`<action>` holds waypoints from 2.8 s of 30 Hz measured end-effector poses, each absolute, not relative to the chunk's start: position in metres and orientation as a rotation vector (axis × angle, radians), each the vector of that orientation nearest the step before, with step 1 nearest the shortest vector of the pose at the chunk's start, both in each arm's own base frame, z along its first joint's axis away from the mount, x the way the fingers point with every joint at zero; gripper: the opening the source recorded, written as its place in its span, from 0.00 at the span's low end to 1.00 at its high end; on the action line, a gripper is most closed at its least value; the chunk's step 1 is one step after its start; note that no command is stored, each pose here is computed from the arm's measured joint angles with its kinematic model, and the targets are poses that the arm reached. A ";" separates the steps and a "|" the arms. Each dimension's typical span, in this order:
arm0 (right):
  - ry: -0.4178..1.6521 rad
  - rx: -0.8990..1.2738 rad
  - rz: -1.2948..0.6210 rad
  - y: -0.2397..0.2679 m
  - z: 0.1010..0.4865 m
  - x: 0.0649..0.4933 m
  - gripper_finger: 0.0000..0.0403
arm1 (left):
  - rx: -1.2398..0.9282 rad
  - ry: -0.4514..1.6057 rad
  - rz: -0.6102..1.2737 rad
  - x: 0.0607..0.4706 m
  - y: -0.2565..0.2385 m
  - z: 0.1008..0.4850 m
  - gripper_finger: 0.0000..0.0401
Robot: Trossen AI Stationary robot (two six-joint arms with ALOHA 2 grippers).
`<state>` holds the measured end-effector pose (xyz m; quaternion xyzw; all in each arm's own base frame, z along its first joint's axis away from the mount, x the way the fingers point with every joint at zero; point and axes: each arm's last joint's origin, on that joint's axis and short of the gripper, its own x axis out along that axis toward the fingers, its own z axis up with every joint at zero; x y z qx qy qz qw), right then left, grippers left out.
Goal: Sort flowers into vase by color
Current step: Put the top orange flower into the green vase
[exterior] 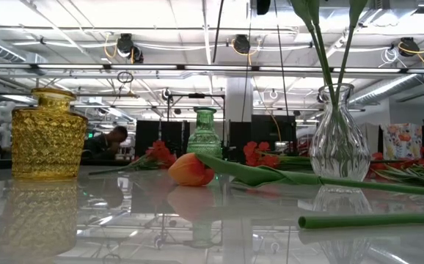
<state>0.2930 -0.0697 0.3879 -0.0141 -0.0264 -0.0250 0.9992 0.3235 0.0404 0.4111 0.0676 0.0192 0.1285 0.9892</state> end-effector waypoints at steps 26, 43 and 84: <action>-0.032 -0.016 -0.237 -0.060 0.418 0.233 0.49 | 0.117 -0.019 0.265 0.292 0.050 0.434 0.03; 0.120 0.067 -0.196 -0.037 0.422 0.169 0.53 | 0.019 -0.249 0.313 0.284 0.091 0.350 0.02; 0.173 0.061 -0.198 -0.038 0.411 0.193 0.53 | -0.093 -0.239 0.432 0.252 0.099 0.259 0.09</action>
